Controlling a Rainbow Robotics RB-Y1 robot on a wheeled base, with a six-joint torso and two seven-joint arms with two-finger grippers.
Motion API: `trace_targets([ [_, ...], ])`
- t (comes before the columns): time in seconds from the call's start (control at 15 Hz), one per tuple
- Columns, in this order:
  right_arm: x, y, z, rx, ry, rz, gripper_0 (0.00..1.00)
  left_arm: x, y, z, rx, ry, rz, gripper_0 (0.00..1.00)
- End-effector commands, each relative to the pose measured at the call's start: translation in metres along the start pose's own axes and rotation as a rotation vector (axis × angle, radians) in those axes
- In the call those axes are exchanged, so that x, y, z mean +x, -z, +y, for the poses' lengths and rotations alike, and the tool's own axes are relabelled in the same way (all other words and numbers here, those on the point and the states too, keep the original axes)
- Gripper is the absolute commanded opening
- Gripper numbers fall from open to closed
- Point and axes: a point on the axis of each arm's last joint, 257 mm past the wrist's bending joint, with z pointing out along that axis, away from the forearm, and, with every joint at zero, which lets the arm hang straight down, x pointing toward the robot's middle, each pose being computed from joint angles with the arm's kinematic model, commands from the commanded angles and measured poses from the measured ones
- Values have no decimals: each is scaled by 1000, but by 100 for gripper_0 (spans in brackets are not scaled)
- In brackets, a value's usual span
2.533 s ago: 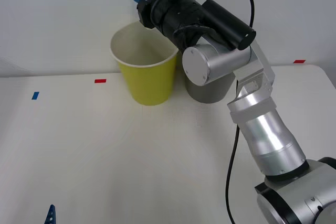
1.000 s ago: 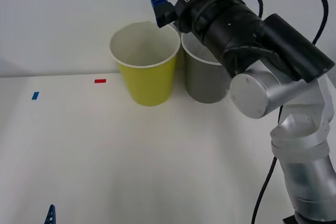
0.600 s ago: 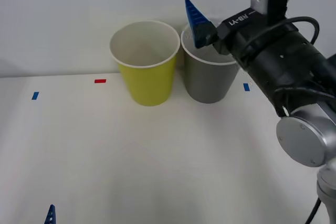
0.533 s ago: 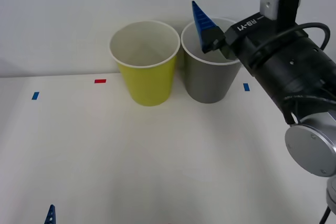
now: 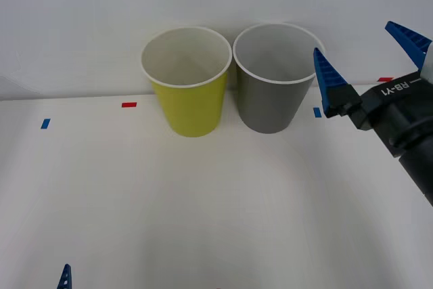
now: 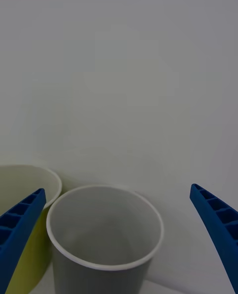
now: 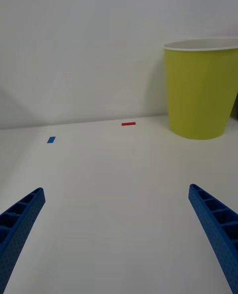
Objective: Put cans in the gray bin and PET bottles in the light green bin.
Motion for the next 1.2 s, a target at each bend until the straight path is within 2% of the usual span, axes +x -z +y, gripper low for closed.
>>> trace_targets([
  [0.07,32,16,-20,30,11,10,100,0,0,0,0,0,0,100],
  [0.27,55,25,-29,55,18,19,100,0,0,0,0,0,0,100],
  [0.4,63,32,-31,108,-24,28,100,0,0,0,0,0,0,100],
  [0.53,64,31,-32,141,-46,21,100,0,0,0,0,0,0,100],
  [0.8,74,46,-36,166,-35,35,100,0,0,0,0,0,0,100],
  [1.0,92,56,-38,175,-22,-11,100,0,0,0,0,0,0,100],
  [1.2,110,81,-41,197,-26,25,100,0,0,0,0,0,0,100],
])
